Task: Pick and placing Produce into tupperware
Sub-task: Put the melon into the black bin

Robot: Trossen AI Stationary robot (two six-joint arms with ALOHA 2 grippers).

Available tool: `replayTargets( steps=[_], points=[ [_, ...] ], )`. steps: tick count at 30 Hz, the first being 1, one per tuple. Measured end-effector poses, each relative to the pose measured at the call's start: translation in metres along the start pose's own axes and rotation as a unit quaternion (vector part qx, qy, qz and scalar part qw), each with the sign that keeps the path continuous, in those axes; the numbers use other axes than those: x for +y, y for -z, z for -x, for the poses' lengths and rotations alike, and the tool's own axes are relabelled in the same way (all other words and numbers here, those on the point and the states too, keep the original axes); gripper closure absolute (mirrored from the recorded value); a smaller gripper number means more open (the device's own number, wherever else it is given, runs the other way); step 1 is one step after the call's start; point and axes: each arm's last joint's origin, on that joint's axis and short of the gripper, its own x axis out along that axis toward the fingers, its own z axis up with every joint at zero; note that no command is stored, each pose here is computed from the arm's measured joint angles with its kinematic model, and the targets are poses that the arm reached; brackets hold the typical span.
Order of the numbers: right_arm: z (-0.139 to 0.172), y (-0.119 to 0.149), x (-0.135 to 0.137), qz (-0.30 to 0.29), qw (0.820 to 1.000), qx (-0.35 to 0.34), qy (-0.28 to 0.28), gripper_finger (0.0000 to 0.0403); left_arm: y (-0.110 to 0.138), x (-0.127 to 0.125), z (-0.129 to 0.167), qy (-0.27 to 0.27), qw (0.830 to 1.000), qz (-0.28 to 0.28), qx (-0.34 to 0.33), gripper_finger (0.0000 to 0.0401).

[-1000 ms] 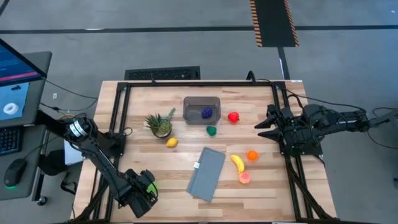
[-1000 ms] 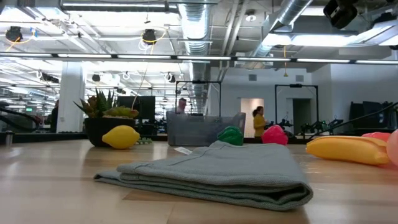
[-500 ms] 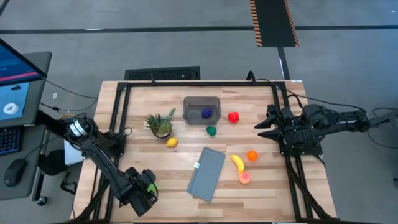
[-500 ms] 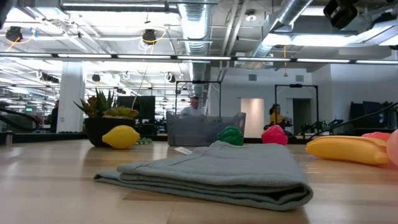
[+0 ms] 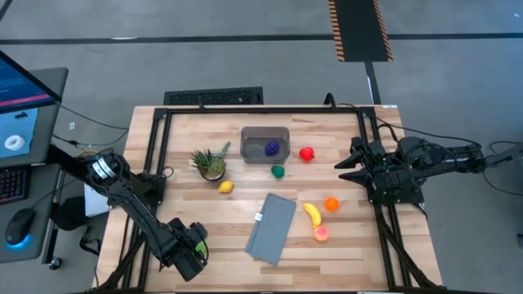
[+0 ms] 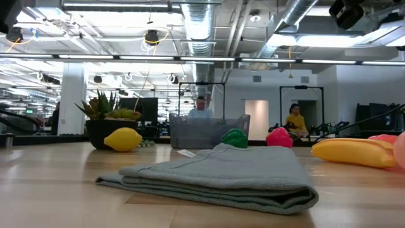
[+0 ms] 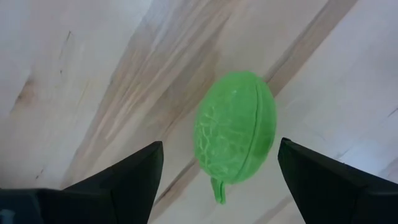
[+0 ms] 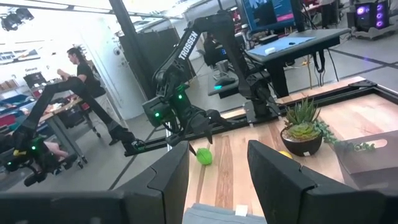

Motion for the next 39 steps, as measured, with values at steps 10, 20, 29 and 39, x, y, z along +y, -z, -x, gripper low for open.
replayTargets(
  steps=[10,20,29,39],
  points=[
    [0.0,0.0,0.0,-0.002,1.0,0.0,0.0,0.0217,-0.004,0.0,-0.012,0.028,0.999,0.015,0.006,0.0095],
    [0.0,0.0,0.0,-0.01,1.0,0.0,0.0,0.0217,-0.005,0.002,-0.014,0.019,1.0,0.01,0.002,0.0095],
    [0.0,0.0,0.0,-0.01,1.0,0.0,0.0,0.0217,-0.007,0.004,-0.025,0.035,0.999,0.025,0.006,0.0095],
    [0.0,0.0,0.0,-0.01,1.0,0.0,0.0,0.0217,-0.006,0.004,-0.025,0.035,0.999,0.021,0.019,0.0095]
  ],
)
